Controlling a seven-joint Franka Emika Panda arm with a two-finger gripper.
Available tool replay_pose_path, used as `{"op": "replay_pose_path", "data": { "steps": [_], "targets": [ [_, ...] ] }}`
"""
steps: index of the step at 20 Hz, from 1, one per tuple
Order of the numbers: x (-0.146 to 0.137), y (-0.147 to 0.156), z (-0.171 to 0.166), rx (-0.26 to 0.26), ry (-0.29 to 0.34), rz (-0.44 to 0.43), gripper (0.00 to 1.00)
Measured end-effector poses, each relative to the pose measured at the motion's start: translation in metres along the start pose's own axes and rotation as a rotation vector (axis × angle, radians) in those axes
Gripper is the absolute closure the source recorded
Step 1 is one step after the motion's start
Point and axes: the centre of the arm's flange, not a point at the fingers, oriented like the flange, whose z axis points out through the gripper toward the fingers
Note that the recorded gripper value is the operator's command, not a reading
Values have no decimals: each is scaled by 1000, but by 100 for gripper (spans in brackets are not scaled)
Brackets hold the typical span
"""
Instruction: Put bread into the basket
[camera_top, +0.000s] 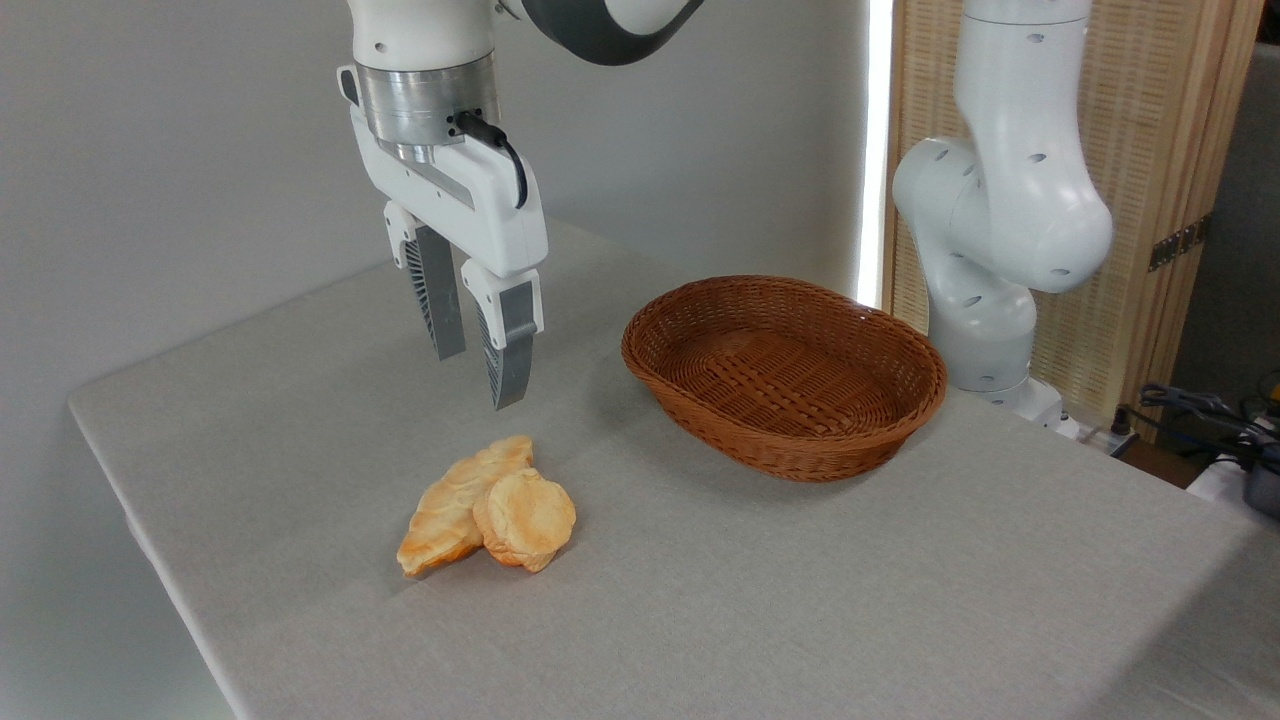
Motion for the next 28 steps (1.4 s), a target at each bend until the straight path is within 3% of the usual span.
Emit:
{"op": "replay_pose_path", "data": {
  "steps": [28],
  "targets": [
    [-4,4,-3,-18,-19,2,0]
  ]
}}
